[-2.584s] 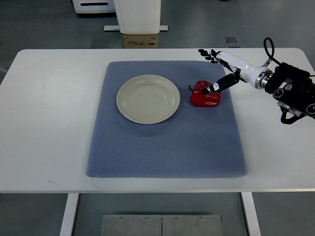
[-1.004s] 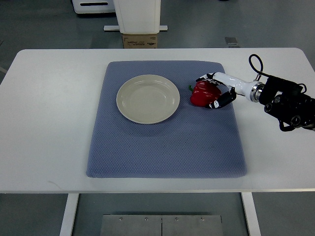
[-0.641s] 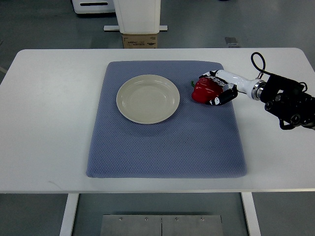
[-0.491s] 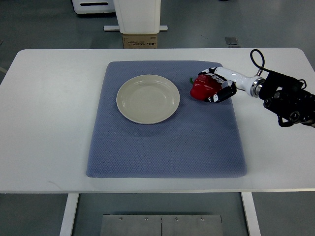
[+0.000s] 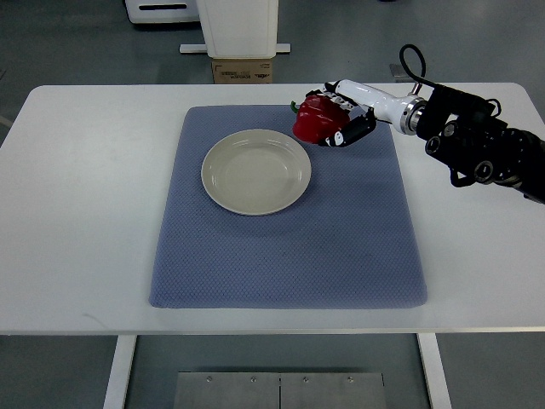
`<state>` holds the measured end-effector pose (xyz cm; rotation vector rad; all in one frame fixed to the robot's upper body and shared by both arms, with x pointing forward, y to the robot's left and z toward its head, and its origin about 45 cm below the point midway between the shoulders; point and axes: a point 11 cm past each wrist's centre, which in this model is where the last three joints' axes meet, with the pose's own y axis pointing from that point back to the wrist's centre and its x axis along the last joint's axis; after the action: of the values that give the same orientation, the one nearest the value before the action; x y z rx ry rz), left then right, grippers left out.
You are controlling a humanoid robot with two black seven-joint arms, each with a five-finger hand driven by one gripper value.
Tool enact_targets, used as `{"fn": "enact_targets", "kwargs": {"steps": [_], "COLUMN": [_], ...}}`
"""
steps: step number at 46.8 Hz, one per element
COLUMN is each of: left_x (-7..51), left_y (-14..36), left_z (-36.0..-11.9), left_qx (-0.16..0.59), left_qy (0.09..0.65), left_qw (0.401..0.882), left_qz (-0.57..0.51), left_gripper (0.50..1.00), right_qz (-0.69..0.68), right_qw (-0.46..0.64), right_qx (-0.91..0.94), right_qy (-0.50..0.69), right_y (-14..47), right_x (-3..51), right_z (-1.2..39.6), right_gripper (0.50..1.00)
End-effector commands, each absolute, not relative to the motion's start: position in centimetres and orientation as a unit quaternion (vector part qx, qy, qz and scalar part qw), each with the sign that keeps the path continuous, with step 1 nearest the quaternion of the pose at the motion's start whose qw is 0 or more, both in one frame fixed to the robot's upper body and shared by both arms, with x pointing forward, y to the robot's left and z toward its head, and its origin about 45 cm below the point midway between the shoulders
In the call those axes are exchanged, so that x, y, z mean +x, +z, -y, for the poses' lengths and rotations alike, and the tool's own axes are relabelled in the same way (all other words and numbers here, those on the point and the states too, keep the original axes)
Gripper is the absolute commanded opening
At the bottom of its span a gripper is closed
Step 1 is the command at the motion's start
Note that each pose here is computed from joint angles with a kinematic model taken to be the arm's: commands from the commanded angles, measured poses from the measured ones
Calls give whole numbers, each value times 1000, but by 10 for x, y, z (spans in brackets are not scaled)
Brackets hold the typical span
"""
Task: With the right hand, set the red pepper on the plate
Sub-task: 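Lift the pepper with the right hand and carry it over the plate, then lower the pepper onto the plate and open the right hand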
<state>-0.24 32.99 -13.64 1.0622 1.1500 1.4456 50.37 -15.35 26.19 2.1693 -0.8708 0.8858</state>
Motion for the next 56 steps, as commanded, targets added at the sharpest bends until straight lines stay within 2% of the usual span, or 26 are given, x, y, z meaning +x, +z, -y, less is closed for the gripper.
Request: {"fn": "enact_targets", "kwargs": {"steps": [1,13,22,56], "left_x": [-2,-2,-2,-2], "left_y": [-136,-136,-136,-136], "left_z": [-330,-330,-330,-330], "left_qx": [436,436,436,436], "left_qy": [594,594,594,594], "left_qw": [484,484,484,484], "left_qz": [-472,-472,-472,-472], "left_gripper": [1000,1000,1000,1000], "right_qz": [323,295,282,251], "right_qw": [311,293,288,287], "right_qx": [827,839,845,862], "right_qy": [340,350,351,334], "right_y": [264,269,267,246], "right_x": [503,495,489,470], "right_z": [141,96,78,64], "right_gripper": [500,500,500,500]}}
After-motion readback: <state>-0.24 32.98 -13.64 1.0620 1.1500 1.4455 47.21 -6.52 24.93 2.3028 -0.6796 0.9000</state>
